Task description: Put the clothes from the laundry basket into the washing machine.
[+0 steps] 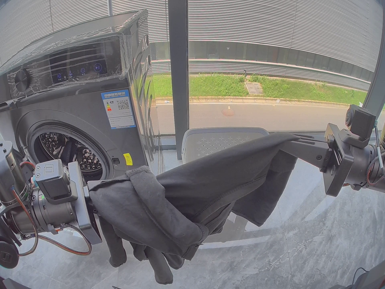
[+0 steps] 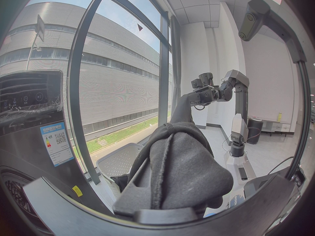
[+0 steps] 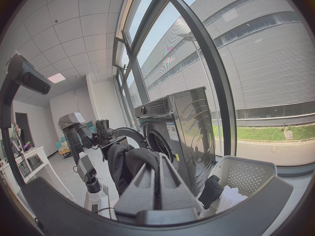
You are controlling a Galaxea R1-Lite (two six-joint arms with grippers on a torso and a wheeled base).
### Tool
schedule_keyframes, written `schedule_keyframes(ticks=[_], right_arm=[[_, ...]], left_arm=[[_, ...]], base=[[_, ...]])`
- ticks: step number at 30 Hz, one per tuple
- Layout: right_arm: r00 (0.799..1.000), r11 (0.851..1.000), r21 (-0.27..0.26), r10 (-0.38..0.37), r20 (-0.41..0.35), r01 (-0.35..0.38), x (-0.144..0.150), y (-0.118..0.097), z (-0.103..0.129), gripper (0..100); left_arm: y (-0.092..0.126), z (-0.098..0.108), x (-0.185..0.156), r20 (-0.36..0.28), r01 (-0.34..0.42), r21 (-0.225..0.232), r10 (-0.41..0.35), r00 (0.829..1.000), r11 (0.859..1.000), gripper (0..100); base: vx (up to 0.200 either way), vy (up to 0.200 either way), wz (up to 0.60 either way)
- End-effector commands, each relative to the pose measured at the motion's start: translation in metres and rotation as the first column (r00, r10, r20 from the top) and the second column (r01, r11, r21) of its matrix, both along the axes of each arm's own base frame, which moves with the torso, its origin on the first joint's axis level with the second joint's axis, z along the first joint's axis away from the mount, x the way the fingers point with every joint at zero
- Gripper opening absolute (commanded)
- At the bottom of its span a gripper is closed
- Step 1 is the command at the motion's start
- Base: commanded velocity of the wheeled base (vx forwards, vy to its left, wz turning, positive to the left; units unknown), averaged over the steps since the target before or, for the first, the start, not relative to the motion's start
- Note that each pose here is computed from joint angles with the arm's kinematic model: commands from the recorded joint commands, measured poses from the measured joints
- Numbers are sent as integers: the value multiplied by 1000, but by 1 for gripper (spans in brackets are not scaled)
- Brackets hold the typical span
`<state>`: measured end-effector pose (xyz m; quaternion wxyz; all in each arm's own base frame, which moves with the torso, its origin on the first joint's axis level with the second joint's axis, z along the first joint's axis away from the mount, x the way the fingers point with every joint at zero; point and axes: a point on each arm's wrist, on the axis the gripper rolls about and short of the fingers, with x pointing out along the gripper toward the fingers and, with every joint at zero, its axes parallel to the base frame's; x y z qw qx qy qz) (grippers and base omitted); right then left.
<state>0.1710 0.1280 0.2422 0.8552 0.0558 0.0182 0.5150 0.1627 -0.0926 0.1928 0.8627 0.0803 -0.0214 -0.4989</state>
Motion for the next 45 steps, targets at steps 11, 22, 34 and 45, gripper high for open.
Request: schedule_keyframes(ticks=[11,22,34,45], right_arm=[[1000,1000,6,-1,5,1,2,1,3,0],[1000,1000,9,-26,-12,27,10,1,2,0],[1000,1000,16,-20,0,20,8,0,6,0],[1000,1000,17,-14,1,14,7,0,6,0]], left_arm=[[-5,-9,-3,-35,33,16,-32,999,999,0],[-13,-16,-22,-51,131,25,-129,990,991,0],[-16,-26,-14,-98,122,48,-117,988,991,100],[-16,-25,-14,-93,120,44,-115,989,992,100]], base=[[0,0,0],[0,0,0],[0,0,0],[0,0,0]])
